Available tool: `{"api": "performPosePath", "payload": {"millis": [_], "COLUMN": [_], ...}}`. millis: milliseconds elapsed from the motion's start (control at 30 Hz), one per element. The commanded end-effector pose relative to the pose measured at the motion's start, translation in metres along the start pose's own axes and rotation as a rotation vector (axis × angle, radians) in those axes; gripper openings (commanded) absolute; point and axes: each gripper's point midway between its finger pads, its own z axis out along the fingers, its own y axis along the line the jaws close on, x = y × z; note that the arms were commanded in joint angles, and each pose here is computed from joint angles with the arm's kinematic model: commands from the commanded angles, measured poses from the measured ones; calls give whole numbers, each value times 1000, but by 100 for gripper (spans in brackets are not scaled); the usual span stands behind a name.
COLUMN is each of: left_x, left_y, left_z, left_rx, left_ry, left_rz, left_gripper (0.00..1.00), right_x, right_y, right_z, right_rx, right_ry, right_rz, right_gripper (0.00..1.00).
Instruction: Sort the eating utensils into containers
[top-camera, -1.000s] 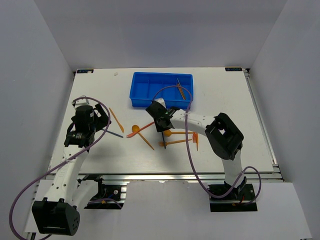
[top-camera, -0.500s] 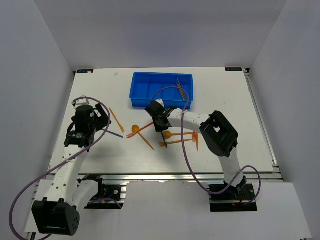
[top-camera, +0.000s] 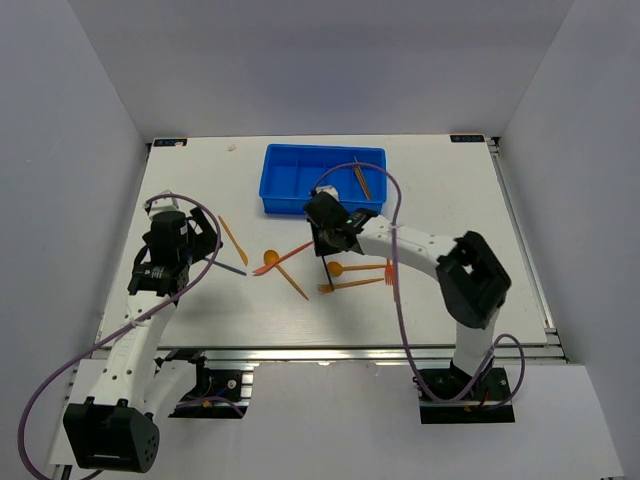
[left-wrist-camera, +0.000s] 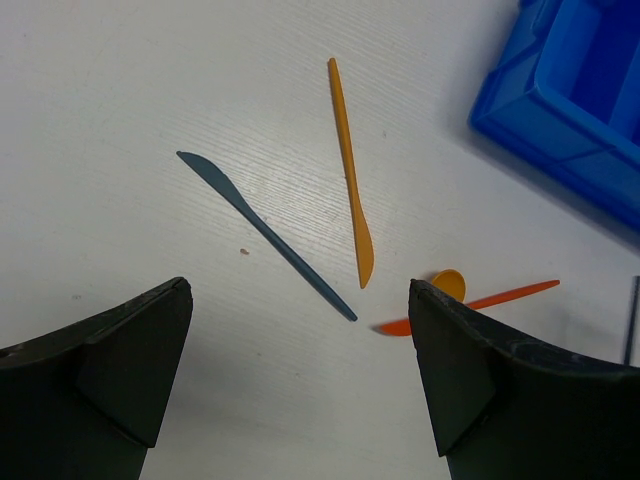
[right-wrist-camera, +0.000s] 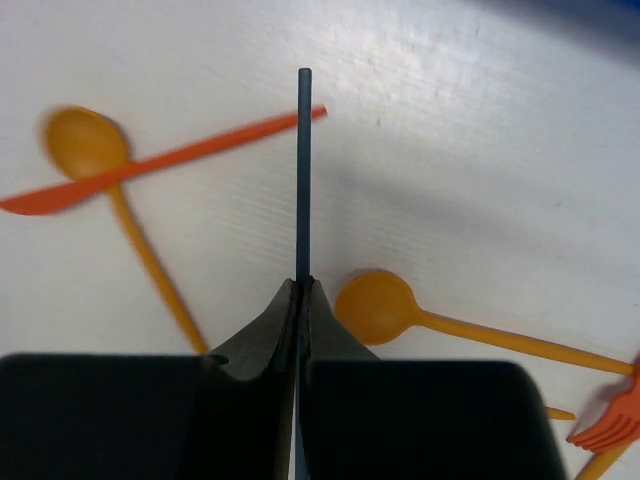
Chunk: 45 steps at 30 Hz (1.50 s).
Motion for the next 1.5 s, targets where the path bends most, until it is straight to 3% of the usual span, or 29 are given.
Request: {"api": "performPosePath", "payload": {"millis": [0, 167, 267, 333, 367, 400, 567, 800, 900, 933, 967, 1167, 1200, 1233, 1267, 1300, 1467], "left_x": [-3, -3, -3, -3, -3, -2, 0, 6, 7, 7, 7, 7, 7, 7, 7, 7, 8], "left_y": [1, 1, 0, 0, 0, 0, 1, 0, 0, 0, 0, 0, 0, 0, 0, 0, 0], "left_z": [-5, -5, -5, -5, -5, -4, -1, 4, 5, 5, 6, 6, 6, 6, 6, 6, 6], "left_rx": [1, 0, 5, 3, 3, 4, -5, -9, -11, -11, -11, -9, -9, -8, -9, -9, -9], "left_ry": [-24, -25, -26, -25, -25, -23, -13, 16, 24, 24, 25, 23, 25, 25, 25, 25, 27], "left_rz": [-6, -6, -8, -8, -7, -7, -2, 9, 11, 11, 11, 12, 13, 14, 13, 13, 13], "left_gripper": [98, 98, 98, 98, 98, 98, 98, 98, 98, 98, 98, 98, 98, 98, 98, 98, 98], "right_x": [-71, -131, -200, -222, -258, -258, -303, -292, -271, -245, -254, -234, -234, -235, -239, -240, -251], "right_y": [5, -37, -73, -108, -108, -117, -140, -171, -176, -177, -177, -184, -185, -187, -186, -187, -185], "right_z": [-53, -64, -71, -49, -68, -42, -20, 16, 23, 37, 25, 28, 25, 21, 13, 9, -34], "right_rx": [-111, -166, -163, -110, -126, -108, -106, -44, -42, -48, -47, -40, -39, -30, -28, -23, -16], "right_ry": [-214, -339, -513, -505, -579, -536, -584, -593, -580, -531, -588, -566, -569, -576, -591, -598, -620], "right_rz": [99, 134, 95, 63, 43, 2, -92, -160, -154, -150, -151, -135, -127, -121, -121, -121, -40], "right_gripper": [0, 0, 0, 0, 0, 0, 0, 0, 0, 0, 0, 0, 24, 37, 43, 49, 56]}}
